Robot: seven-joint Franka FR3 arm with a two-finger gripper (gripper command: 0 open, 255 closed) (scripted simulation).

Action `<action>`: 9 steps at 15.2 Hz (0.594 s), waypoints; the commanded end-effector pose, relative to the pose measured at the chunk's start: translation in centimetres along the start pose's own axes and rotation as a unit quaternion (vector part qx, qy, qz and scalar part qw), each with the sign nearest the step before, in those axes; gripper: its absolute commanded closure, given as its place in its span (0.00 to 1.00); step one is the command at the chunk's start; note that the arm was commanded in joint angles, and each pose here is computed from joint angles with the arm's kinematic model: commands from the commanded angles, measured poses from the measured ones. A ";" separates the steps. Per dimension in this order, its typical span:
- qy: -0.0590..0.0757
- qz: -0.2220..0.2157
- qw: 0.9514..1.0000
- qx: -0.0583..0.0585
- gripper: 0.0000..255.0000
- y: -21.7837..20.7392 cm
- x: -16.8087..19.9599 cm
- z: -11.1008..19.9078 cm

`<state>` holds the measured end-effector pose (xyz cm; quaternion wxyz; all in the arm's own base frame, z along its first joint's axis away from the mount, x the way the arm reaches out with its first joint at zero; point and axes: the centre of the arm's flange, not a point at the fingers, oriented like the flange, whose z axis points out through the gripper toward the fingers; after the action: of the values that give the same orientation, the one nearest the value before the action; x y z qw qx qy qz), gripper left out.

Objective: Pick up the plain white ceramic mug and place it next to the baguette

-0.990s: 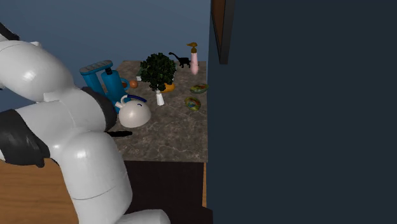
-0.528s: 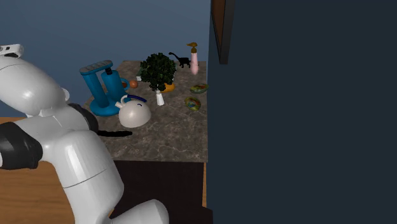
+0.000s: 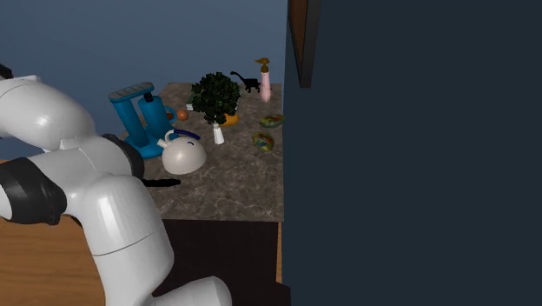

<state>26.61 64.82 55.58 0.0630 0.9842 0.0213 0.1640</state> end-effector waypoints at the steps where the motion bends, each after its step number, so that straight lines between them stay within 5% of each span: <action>1: 0.000 0.000 1.000 0.000 1.00 -0.1 -0.3 1.0; 9: 0.000 0.000 1.000 0.000 1.00 -0.7 -1.6 5.0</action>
<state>26.58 64.95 50.74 0.0631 0.9842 0.0212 0.1639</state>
